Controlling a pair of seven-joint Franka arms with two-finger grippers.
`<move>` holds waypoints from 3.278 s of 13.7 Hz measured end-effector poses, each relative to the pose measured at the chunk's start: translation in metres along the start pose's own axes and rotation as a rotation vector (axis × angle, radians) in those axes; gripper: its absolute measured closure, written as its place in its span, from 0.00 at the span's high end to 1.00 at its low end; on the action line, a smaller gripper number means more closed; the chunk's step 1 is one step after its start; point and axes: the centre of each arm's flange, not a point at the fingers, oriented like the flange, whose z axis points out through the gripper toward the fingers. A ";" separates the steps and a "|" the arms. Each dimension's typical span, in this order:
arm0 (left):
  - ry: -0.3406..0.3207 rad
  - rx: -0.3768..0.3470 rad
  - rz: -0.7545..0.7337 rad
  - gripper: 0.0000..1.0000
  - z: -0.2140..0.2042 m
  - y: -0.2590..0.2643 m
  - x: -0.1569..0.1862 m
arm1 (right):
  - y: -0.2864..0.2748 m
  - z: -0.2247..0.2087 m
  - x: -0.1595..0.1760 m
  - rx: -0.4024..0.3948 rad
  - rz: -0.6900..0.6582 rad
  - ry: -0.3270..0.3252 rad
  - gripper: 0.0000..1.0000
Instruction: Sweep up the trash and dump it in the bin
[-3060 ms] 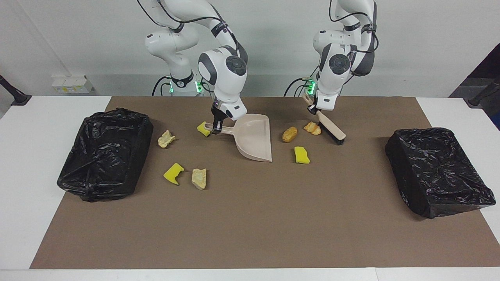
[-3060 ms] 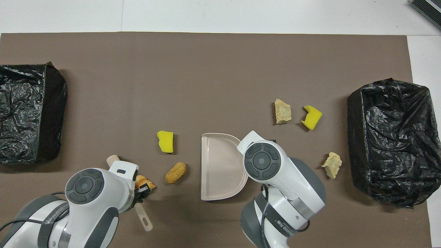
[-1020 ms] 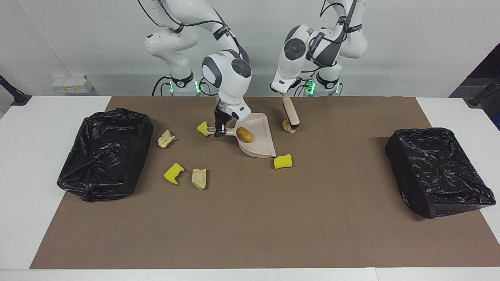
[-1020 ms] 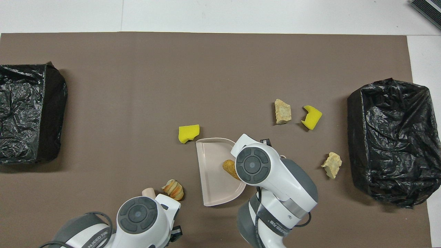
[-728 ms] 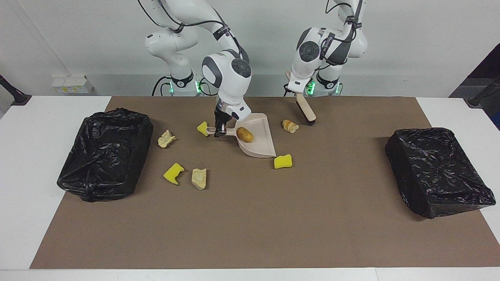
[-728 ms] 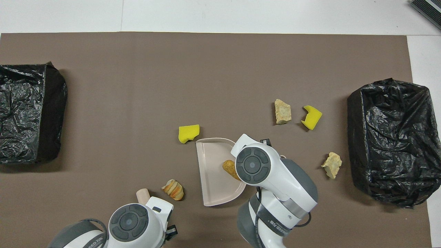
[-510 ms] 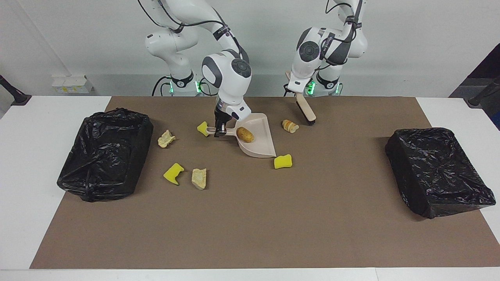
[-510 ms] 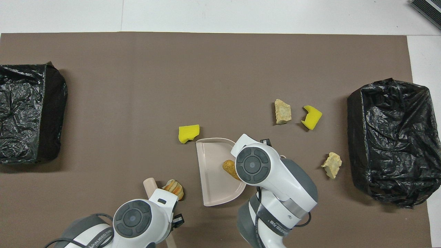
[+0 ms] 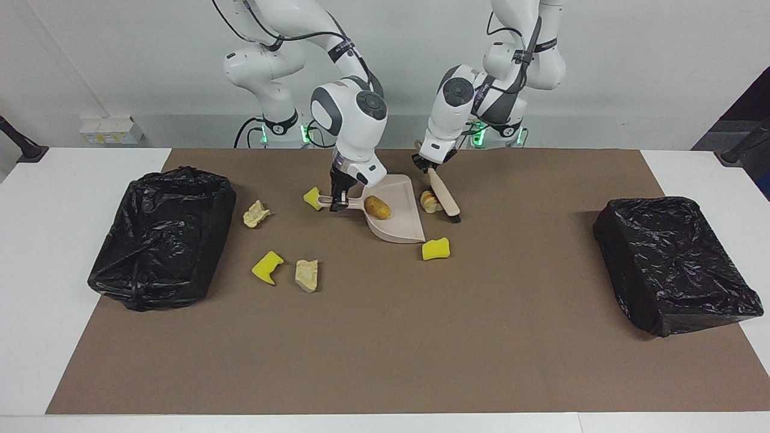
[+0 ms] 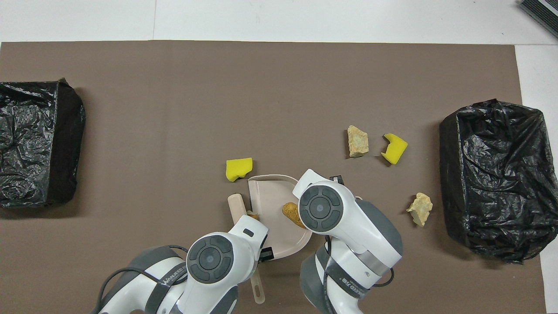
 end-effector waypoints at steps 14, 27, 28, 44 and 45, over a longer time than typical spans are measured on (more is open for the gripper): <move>0.101 0.073 0.496 0.26 -0.087 -0.084 0.159 | 0.000 0.001 0.000 0.001 0.000 -0.001 0.33; 0.011 0.182 0.957 0.26 -0.053 -0.104 0.203 | 0.000 0.001 0.000 0.002 0.000 -0.001 0.33; -0.010 0.193 0.971 0.26 -0.045 -0.103 0.194 | 0.000 0.001 0.000 0.002 0.000 -0.001 0.33; -0.049 0.263 0.940 0.26 -0.040 -0.014 0.014 | 0.000 0.001 0.000 0.002 0.000 -0.001 0.33; -0.060 0.270 0.922 0.26 -0.048 -0.016 0.012 | 0.000 0.001 0.000 0.002 0.000 -0.001 0.33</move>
